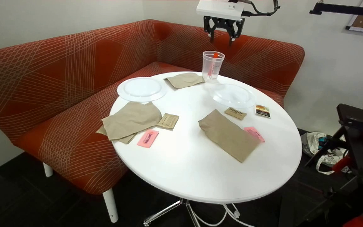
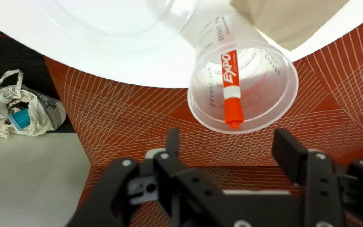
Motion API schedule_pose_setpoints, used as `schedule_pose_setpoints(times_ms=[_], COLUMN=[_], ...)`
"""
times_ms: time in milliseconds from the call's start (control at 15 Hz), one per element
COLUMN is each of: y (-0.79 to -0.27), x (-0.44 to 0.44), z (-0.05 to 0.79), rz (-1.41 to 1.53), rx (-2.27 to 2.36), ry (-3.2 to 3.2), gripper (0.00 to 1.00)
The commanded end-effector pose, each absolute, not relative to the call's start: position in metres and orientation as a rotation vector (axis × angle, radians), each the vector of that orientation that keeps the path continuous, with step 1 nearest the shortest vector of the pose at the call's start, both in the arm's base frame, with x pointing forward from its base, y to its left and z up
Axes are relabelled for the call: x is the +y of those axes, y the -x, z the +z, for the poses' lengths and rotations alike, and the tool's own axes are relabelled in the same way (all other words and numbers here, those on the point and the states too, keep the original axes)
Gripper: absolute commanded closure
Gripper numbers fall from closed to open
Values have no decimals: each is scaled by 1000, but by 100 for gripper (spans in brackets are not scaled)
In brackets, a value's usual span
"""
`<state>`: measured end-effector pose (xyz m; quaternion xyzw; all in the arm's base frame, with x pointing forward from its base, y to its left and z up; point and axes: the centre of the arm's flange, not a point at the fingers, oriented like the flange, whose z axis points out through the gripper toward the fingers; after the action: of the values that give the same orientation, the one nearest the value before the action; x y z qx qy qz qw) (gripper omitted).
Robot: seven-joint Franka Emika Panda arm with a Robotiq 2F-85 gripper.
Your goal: Move the marker from the cup to the table
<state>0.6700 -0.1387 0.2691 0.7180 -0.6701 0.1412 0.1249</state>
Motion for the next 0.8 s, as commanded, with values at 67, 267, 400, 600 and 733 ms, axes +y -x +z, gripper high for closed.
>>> schedule_pose_setpoints(times_ms=[67, 267, 400, 600, 733], y=[-663, -664, -666, -668, -670], x=[-141, -138, -135, -131, -127], z=[268, 266, 263, 258, 253], rz=[400, 401, 399, 384, 375], rx=[-1957, -1947, -1934, -1911, -1900], ry=[-2124, -2133, -2142, -2156, -2162], gripper=[62, 72, 72, 66, 66])
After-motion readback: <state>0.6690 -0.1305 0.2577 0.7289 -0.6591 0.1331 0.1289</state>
